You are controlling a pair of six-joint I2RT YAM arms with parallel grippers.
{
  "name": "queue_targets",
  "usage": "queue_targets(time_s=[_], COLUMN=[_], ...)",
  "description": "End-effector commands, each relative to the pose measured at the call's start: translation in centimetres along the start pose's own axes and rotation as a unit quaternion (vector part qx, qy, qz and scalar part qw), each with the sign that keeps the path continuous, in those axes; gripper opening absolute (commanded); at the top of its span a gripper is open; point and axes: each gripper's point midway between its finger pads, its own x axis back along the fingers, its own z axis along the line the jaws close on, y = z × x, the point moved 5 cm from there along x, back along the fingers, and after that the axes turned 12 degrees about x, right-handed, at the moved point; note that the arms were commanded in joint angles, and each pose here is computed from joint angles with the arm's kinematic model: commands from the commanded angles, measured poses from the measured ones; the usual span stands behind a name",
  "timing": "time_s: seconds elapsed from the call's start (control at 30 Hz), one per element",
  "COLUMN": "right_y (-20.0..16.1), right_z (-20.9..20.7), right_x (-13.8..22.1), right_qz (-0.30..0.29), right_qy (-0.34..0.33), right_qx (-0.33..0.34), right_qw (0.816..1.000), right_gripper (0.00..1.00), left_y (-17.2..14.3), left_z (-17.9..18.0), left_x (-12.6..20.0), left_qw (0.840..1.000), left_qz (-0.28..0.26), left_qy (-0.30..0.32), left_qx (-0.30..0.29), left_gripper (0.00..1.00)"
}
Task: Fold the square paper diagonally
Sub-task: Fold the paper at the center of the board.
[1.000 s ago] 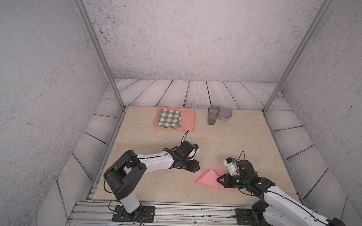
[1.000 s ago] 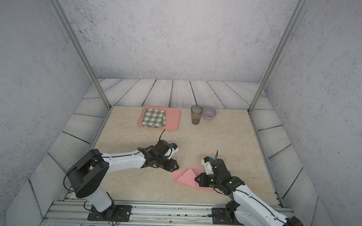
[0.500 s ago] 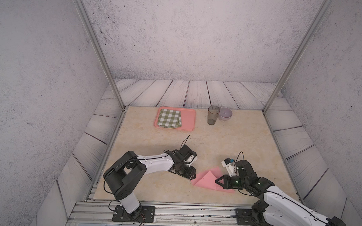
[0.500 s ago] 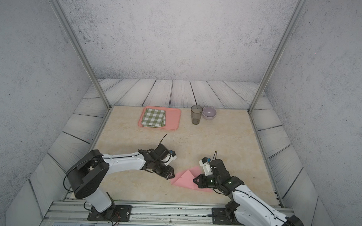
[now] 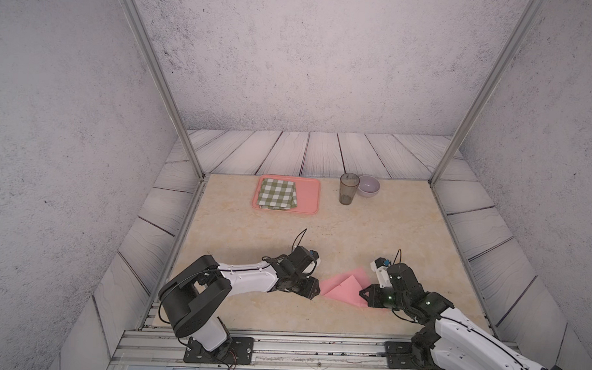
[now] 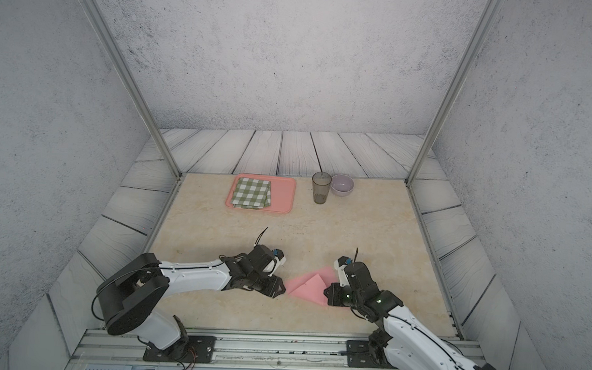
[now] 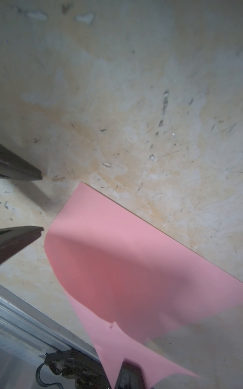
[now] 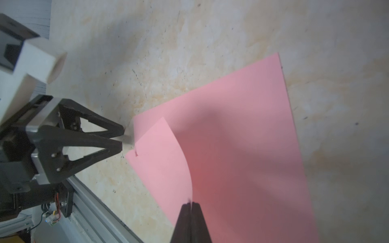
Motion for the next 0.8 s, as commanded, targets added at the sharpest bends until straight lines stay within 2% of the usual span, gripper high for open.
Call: queue_targets(time_s=[0.0, 0.23, 0.33, 0.5, 0.6, 0.67, 0.7, 0.77], right_y=[0.9, 2.1, 2.1, 1.7, 1.6, 1.8, 2.0, 2.2], right_z=[-0.6, 0.0, 0.8, 2.1, 2.1, 2.4, 2.6, 2.8], right_x=[0.3, 0.0, 0.0, 0.8, 1.1, 1.3, 1.4, 1.5], right_qz=[-0.01, -0.003, 0.009, 0.009, -0.004, -0.02, -0.024, -0.027], right_qy=[-0.038, -0.026, 0.004, 0.049, 0.052, 0.063, 0.067, 0.068], right_qx=[-0.005, 0.018, 0.037, 0.069, 0.085, 0.095, 0.098, 0.101], right_qw=[0.999, 0.999, 0.999, 0.996, 0.995, 0.993, 0.993, 0.992], right_gripper=[0.0, 0.0, 0.0, 0.0, 0.0, 0.0, 0.0, 0.0], left_y=[-3.7, -3.6, -2.4, 0.1, 1.0, 0.9, 0.9, 0.9], left_z=[4.3, 4.4, 3.8, 1.2, -1.0, -3.7, -4.4, -4.5], left_x=[-1.7, -1.5, 0.7, 7.9, 11.1, 12.4, 12.7, 12.6], left_qw=[0.993, 0.993, 0.995, 0.99, 0.985, 0.978, 0.973, 0.972], left_qz=[0.074, 0.059, 0.006, -0.115, -0.165, -0.172, -0.179, -0.179], left_qy=[0.088, 0.092, 0.082, 0.048, -0.019, -0.113, -0.141, -0.144], left_qx=[0.034, 0.044, 0.063, 0.068, 0.044, -0.013, -0.033, -0.046], left_gripper=[0.42, 0.39, 0.41, 0.59, 0.7, 0.74, 0.75, 0.79])
